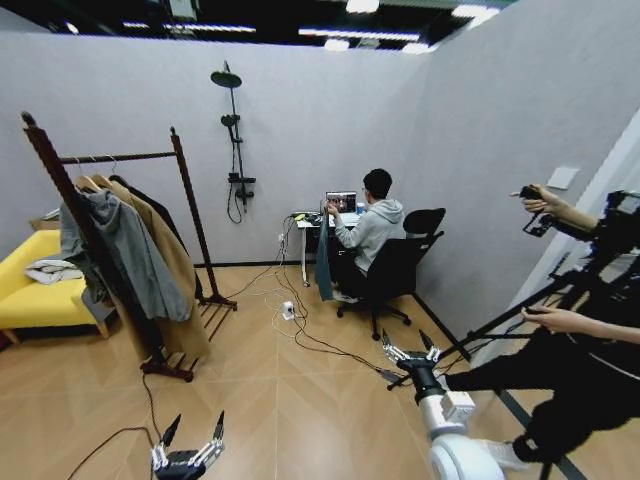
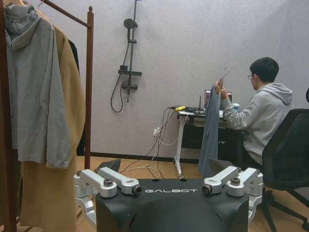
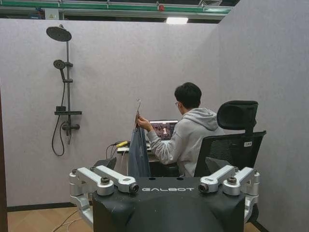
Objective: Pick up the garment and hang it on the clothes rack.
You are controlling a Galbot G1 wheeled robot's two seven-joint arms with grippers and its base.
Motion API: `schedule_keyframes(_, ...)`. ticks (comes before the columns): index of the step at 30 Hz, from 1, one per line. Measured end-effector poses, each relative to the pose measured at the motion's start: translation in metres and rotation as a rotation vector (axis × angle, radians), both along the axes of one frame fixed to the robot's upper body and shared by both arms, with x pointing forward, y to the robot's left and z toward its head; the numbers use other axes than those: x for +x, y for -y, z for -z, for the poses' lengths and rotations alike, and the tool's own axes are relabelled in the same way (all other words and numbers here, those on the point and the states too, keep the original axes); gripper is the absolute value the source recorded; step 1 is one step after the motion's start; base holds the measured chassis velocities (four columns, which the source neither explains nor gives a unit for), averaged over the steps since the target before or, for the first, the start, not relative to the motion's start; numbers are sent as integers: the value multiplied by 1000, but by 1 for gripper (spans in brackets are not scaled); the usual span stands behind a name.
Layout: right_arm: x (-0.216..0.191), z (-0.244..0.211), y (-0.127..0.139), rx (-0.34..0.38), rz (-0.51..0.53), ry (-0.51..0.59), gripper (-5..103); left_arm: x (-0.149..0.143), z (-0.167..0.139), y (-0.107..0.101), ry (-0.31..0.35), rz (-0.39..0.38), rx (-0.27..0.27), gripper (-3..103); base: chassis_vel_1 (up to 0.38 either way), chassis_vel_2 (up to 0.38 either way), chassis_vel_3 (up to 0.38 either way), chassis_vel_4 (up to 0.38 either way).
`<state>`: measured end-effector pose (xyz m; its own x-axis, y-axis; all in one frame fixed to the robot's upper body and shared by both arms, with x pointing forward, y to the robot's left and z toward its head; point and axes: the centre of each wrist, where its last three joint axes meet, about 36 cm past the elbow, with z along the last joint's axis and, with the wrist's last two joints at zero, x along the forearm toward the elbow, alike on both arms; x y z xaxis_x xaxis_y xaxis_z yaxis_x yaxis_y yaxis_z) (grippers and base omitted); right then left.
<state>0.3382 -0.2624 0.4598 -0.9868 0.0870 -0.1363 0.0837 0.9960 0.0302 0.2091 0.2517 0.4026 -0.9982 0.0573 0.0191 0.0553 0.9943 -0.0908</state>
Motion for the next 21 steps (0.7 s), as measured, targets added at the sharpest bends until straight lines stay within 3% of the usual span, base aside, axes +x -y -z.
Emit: schedule_keyframes(21,-1,1,1,-16,-23,14,100,0,0,0,0,0,0,100,-99,86,100,-91)
